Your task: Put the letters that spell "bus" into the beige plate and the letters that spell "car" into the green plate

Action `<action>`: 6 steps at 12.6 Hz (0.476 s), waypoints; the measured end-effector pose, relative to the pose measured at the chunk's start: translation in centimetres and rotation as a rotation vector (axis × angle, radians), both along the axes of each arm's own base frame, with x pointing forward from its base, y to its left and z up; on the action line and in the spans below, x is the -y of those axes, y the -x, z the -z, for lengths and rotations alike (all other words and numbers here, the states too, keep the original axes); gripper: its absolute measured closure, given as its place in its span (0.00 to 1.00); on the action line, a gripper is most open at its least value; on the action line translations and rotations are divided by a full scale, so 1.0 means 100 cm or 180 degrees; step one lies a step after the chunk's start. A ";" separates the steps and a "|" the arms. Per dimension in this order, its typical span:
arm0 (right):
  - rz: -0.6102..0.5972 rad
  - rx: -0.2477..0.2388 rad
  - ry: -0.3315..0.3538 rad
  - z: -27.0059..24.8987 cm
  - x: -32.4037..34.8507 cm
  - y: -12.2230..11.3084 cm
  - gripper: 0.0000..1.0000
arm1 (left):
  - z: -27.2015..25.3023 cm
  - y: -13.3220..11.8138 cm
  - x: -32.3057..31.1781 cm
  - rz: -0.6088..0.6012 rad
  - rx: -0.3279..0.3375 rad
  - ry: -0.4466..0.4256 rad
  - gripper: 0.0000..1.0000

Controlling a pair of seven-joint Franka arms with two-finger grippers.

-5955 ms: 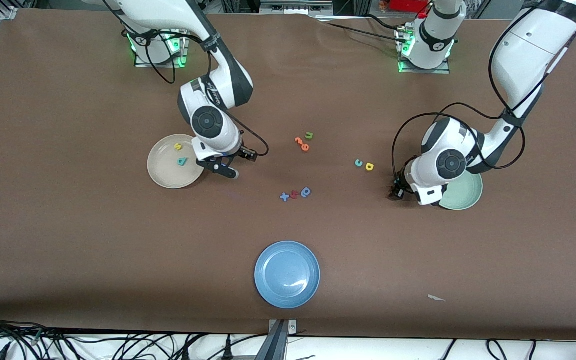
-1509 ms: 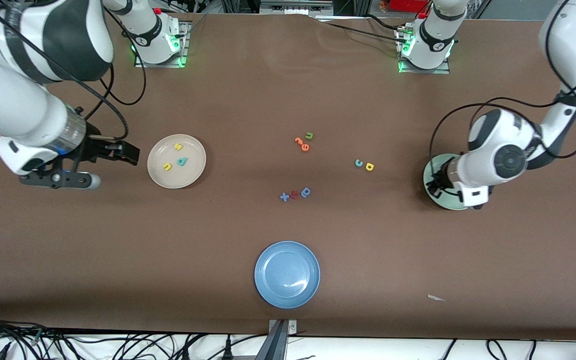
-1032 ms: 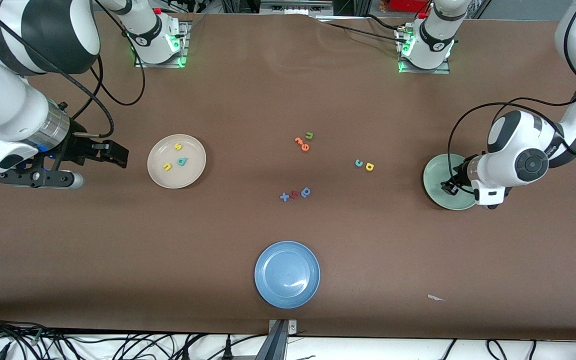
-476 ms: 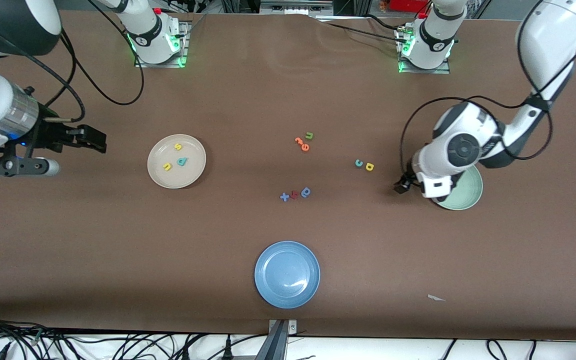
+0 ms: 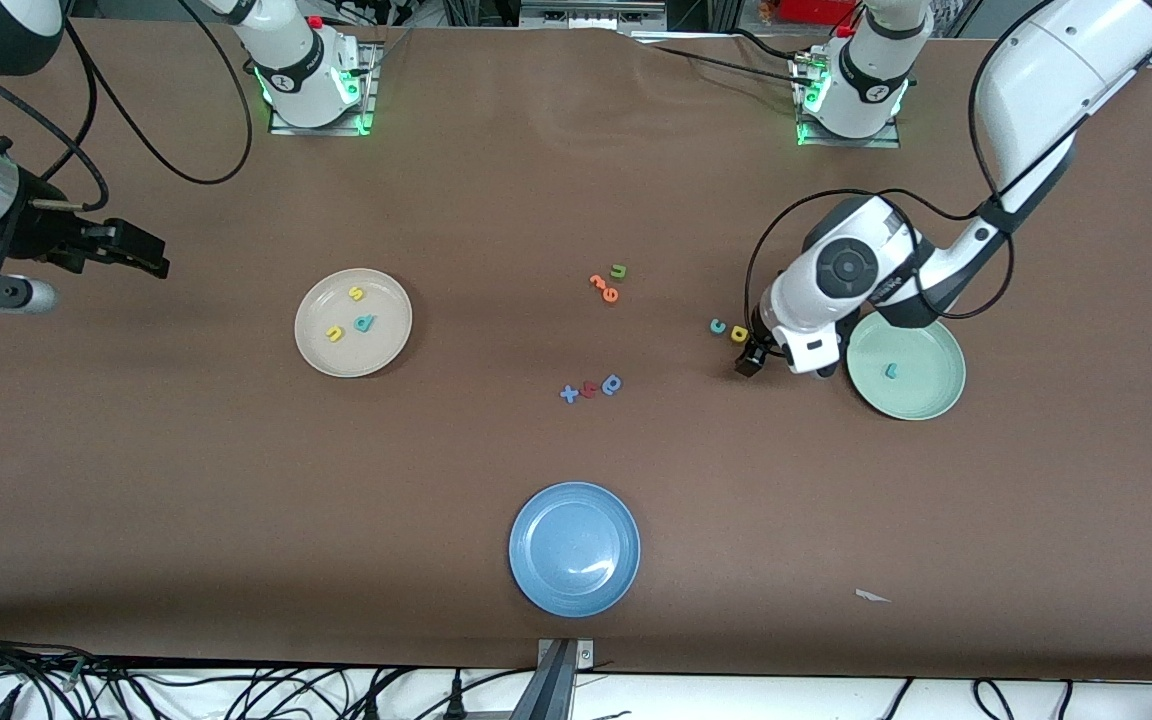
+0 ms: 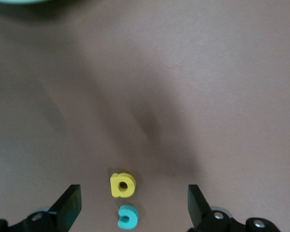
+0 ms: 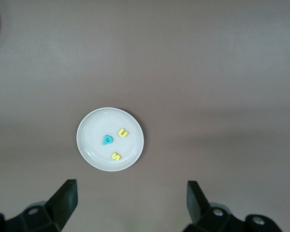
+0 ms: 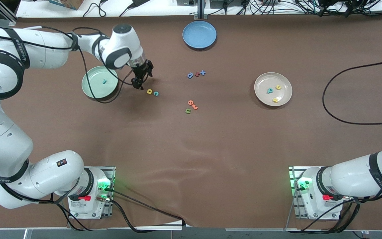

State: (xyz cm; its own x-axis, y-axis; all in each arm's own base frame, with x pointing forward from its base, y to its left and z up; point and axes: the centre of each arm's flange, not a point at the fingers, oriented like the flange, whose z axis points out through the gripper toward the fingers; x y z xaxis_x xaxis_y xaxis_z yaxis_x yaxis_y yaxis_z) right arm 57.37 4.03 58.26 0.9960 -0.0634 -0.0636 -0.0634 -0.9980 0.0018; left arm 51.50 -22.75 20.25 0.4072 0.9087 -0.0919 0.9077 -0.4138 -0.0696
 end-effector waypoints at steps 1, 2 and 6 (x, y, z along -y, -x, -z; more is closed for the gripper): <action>0.0011 0.0036 -0.0001 0.000 0.003 0.009 0.00 | 0.007 0.008 0.002 -0.0067 0.0045 -0.0024 0.03; 0.0018 0.0056 0.0001 0.000 0.004 0.016 0.00 | 0.012 0.012 0.003 -0.0127 0.0057 -0.0034 0.03; 0.0051 0.0049 0.0003 0.006 0.026 0.019 0.00 | 0.020 0.015 0.002 -0.0289 0.0017 -0.0044 0.04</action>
State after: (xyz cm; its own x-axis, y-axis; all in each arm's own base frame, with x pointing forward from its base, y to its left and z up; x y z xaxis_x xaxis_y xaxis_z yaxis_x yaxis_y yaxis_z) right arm 55.48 1.38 57.67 0.9957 -0.0795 -0.0483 -0.0795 -0.9968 0.0016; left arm 50.00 -22.96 18.21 0.3237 0.9430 -0.0772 0.9418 -0.3290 -0.0698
